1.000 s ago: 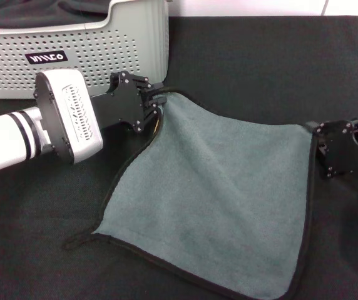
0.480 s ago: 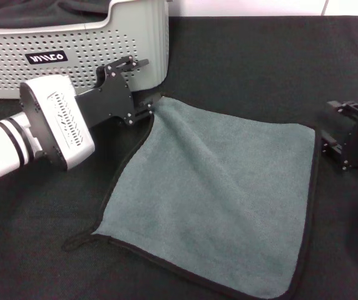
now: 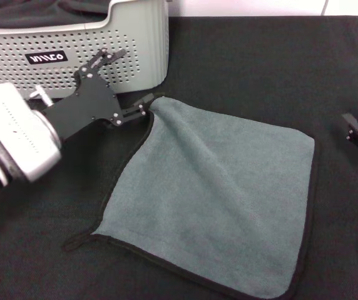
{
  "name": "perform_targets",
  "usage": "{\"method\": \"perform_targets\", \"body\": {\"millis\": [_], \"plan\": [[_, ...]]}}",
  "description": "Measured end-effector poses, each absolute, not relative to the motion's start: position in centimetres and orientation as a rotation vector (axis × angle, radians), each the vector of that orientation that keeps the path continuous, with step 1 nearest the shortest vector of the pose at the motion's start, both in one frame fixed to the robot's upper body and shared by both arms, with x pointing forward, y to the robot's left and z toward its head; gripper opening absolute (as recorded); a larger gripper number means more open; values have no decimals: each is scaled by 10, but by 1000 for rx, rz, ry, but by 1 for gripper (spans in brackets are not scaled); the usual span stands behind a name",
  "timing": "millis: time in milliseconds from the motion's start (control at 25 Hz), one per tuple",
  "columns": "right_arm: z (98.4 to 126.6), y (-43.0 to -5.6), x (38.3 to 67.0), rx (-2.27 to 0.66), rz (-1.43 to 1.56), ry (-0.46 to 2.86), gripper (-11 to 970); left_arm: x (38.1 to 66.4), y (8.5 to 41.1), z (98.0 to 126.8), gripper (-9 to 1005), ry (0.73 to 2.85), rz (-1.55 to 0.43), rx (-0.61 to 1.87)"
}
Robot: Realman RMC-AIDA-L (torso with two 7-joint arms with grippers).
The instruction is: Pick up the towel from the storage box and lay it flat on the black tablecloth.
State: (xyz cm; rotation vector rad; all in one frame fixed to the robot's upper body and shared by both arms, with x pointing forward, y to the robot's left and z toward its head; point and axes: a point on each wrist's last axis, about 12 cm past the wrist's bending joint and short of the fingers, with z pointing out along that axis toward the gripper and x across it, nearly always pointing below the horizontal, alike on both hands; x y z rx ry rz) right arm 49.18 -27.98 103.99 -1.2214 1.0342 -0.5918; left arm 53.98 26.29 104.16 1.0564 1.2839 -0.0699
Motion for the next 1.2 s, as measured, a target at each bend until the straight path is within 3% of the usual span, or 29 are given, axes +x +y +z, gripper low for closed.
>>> {"method": "perform_targets", "body": {"millis": [80, 160, 680, 1200], "plan": [[1042, -276, 487, -1180, -541, 1007, 805, 536, 264, 1041, 893, 1291, -104, 1028], [1044, -271, 483, -1141, -464, 990, 859, 528, 267, 1041, 893, 1298, -159, 983], [1053, -245, 477, -996, 224, 1025, 854, 478, 276, 1026, 893, 1466, -582, 844], [1074, -240, 485, -1168, 948, 1166, 849, 444, 277, 1026, 893, 1574, -965, 919]]}}
